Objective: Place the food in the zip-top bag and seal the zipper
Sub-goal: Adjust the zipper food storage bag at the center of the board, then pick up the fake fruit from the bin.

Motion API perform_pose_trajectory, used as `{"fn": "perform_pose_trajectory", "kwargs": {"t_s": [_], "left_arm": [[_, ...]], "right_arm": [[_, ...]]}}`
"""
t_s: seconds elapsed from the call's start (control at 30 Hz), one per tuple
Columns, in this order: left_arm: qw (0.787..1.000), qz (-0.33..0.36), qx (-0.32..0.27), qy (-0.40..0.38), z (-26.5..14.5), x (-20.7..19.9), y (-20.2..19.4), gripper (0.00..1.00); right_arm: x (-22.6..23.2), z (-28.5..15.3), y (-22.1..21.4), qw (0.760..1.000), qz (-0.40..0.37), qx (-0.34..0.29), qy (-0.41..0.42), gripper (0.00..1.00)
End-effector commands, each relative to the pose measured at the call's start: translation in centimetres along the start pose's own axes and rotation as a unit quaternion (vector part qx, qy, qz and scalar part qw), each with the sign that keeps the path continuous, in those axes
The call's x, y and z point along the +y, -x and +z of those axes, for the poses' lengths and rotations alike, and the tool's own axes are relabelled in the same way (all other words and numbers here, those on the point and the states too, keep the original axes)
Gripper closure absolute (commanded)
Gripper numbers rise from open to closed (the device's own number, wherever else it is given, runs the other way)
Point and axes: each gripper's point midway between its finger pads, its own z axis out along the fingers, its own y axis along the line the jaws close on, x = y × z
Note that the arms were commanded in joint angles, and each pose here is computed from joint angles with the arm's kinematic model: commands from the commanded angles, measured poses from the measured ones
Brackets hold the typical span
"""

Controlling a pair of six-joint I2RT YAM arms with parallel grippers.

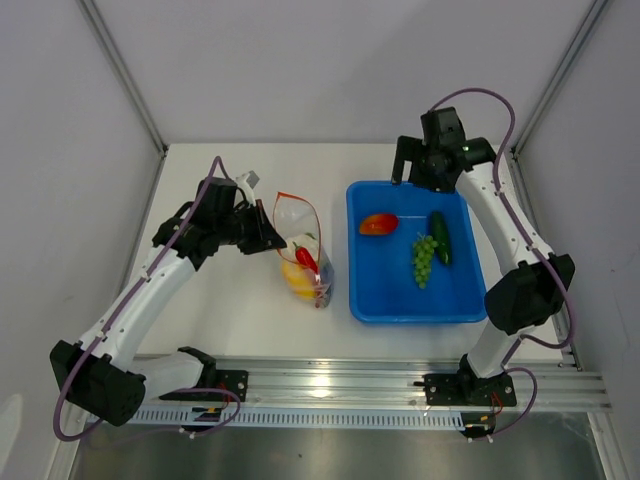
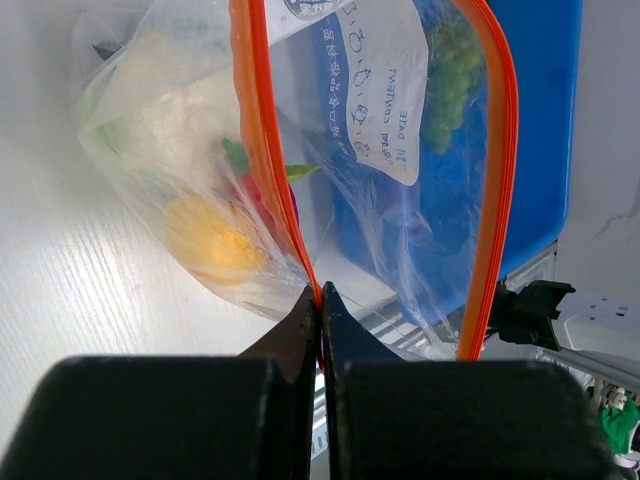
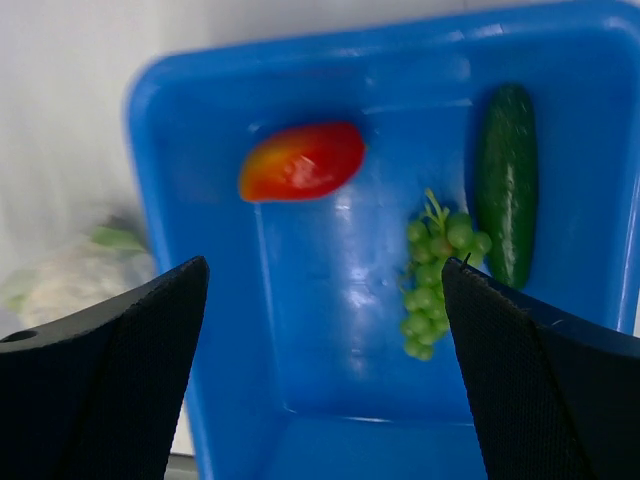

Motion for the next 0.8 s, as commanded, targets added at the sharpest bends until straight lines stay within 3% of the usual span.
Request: {"fn": "perform_pose_trajectory", "kwargs": {"t_s": [0.0,0.37,0.77], "left_arm": [[0.999,0.016,-0.022,-0.023,-0.7,-1.4,1.5,0.99],[0.999,0.013,-0.017,-0.029,-0.6,-1.7,1.5,0.99],[0.999,0.014,-0.018,-0.03,-0.7,-1.7,1.4,0.99]], "right_arm": [[-2.8,1.8,-2.5,0.998,0.006,0.034,-0.051,0.01],[-6.7,4.7,-12.3,0.985,0.007,0.142,-0.096,0.01],[-8.6,6.2,-17.4,0.974,0.02,0.19,-0.124,0.02]]}}
